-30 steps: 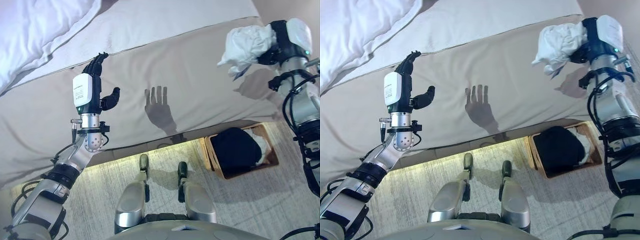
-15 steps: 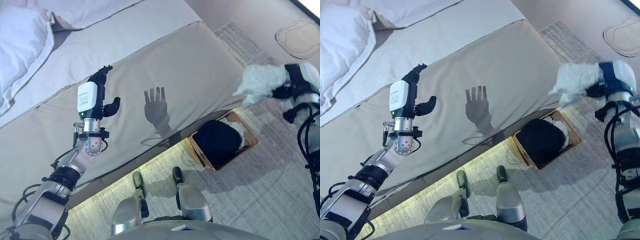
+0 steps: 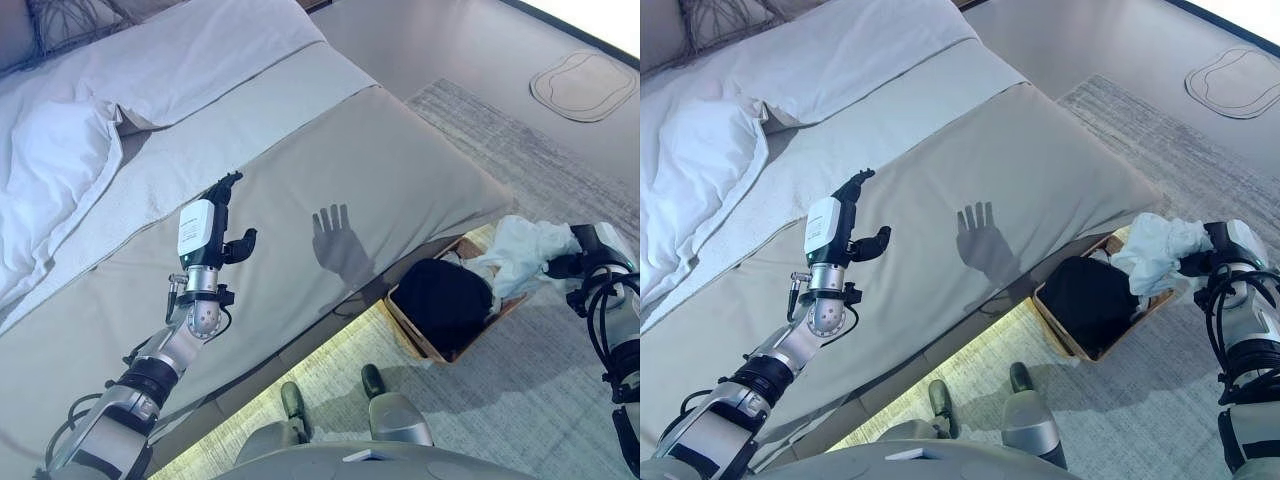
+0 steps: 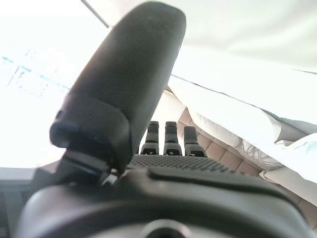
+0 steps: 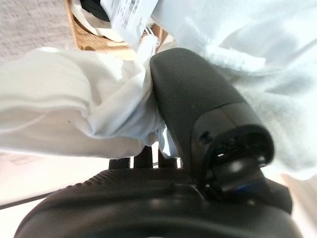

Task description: Pick up the clothes from the bed and place them into the basket

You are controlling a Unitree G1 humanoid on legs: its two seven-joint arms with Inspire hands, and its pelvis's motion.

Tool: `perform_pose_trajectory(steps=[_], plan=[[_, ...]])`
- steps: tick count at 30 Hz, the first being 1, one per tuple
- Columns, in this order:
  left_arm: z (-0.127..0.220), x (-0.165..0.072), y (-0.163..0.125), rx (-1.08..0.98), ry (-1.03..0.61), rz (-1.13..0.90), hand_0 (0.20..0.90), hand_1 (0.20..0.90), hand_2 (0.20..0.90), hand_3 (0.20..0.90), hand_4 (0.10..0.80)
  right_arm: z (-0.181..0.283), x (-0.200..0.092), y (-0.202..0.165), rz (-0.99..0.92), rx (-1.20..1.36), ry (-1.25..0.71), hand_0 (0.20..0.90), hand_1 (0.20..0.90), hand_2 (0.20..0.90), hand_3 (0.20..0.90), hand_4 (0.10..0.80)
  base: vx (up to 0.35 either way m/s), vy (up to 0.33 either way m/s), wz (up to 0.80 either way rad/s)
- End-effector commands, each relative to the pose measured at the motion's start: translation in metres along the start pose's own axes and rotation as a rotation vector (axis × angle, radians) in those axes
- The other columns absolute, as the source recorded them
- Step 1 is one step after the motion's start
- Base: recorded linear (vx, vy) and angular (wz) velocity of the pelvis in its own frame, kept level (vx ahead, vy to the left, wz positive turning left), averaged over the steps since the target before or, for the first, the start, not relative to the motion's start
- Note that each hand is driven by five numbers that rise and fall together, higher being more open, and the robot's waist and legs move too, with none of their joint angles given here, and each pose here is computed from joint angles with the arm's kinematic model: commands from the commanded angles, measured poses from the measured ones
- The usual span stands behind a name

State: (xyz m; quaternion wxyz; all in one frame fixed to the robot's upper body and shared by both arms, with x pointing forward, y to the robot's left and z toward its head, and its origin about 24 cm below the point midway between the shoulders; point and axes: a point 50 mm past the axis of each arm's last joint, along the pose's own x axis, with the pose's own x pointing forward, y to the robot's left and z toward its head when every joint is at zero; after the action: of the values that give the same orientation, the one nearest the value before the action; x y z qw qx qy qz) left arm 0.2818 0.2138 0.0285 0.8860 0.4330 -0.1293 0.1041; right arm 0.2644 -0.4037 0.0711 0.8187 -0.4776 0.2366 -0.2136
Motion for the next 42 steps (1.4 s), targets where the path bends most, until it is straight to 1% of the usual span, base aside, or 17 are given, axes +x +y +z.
perform_pose_trajectory(steps=[1,8,12,13,14,15,35,42], plan=[[0.011,0.013,0.009,-0.017,-0.082,0.063,0.900,0.900,0.900,0.900,0.800,0.018,0.008,-0.031,-0.122,0.020,-0.075,0.300,0.300,0.300,0.200,0.100,0.000,0.000,0.00],[0.014,0.014,0.005,-0.036,-0.081,0.069,0.900,0.900,0.900,0.900,0.800,0.022,0.009,-0.032,-0.126,-0.012,-0.093,0.300,0.300,0.300,0.200,0.100,0.000,0.000,0.00],[0.015,0.013,0.004,-0.043,-0.084,0.067,0.900,0.900,0.900,0.900,0.800,0.028,0.009,-0.031,-0.122,-0.047,-0.138,0.300,0.300,0.300,0.200,0.100,0.000,0.000,0.00],[0.015,0.014,0.004,-0.044,-0.084,0.065,0.900,0.900,0.900,0.900,0.800,0.029,0.008,-0.032,-0.127,-0.058,-0.146,0.378,0.378,0.378,0.291,0.191,0.000,0.000,0.00],[0.016,0.013,0.004,-0.044,-0.085,0.063,0.900,0.900,0.900,0.900,0.800,0.031,0.008,-0.032,-0.137,-0.065,-0.149,0.608,0.608,0.608,0.560,0.460,0.000,0.000,0.00],[0.016,0.013,0.003,-0.045,-0.086,0.062,0.900,0.900,0.900,0.900,0.800,0.031,0.008,-0.032,-0.144,-0.069,-0.151,0.900,0.900,0.900,0.900,0.800,0.000,0.000,0.00],[0.016,0.012,0.005,-0.043,-0.088,0.059,0.900,0.900,0.900,0.900,0.800,0.033,0.006,-0.038,-0.176,-0.075,-0.161,0.900,0.900,0.900,0.900,0.800,0.000,0.000,0.00],[0.014,0.011,0.005,-0.036,-0.079,0.065,0.900,0.900,0.900,0.900,0.800,0.037,0.005,-0.035,-0.167,-0.088,-0.181,0.900,0.900,0.900,0.900,0.800,0.003,-0.001,0.00]])
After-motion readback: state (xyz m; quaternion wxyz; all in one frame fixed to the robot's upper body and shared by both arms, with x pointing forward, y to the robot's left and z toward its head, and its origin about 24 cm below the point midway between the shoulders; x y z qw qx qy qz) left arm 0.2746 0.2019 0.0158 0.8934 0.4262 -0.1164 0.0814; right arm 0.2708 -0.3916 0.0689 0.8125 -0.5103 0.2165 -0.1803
